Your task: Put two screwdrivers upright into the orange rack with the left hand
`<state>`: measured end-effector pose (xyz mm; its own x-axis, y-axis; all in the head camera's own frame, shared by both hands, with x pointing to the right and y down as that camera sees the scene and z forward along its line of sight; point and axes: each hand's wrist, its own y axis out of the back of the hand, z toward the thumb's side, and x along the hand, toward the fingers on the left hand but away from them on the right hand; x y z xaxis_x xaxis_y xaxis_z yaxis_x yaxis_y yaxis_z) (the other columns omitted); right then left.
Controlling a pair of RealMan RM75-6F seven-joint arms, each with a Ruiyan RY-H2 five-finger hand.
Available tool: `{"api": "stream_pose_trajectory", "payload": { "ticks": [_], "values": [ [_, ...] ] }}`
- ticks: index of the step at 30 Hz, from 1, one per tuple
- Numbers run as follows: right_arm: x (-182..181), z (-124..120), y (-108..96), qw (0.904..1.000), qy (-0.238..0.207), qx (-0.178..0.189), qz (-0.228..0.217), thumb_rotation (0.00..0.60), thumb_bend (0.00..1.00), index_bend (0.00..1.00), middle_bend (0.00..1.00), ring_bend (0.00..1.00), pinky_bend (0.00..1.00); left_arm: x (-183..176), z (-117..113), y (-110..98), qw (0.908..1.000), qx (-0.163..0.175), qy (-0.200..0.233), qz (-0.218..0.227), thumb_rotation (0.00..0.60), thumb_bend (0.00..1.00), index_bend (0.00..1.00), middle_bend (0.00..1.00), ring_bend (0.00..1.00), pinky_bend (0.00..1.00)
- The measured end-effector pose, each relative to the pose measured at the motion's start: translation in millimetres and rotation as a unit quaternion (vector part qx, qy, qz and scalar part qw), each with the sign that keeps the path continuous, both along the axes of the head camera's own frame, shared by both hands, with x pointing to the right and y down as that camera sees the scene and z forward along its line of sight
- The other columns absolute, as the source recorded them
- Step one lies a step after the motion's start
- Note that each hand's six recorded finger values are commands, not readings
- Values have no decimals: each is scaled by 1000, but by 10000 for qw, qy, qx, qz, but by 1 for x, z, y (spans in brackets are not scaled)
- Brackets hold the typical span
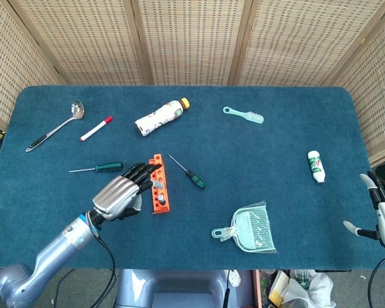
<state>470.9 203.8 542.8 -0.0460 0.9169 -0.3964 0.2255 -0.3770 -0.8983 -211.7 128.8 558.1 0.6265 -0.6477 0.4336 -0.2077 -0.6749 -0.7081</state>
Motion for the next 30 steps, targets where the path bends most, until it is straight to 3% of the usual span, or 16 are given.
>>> {"api": "stream_pose_trajectory", "payload": {
  "ticks": [3,5,11,19,24,30],
  "values": [
    [-1,0,0,10000,-7,-4,-12,600,0,0,0,0,0,-14,-8,-10,9994,299,-107,-171,600,77,132,0,0,0],
    [-1,0,0,10000,-11,1,-18,600,0,0,0,0,0,-21,-8,-14,9984,426,-283,-226,600,3,125,0,0,0],
    [-2,0,0,10000,-16,3,-24,600,0,0,0,0,0,-56,9,-28,9869,717,-1346,-524,600,0,138,0,0,0],
    [-1,5,-2,10000,37,-15,-17,600,0,0,0,0,0,-115,69,-47,9613,287,-2351,-1405,600,0,269,0,0,0],
    [-1,8,-3,10000,84,-34,-12,600,0,0,0,0,0,-134,103,-59,9524,154,-2500,-1737,600,0,315,0,0,0],
    [0,9,-4,9999,146,-7,20,600,0,0,0,0,0,-137,136,-64,9527,-128,-2322,-1955,600,4,373,0,0,0]
  ]
}}
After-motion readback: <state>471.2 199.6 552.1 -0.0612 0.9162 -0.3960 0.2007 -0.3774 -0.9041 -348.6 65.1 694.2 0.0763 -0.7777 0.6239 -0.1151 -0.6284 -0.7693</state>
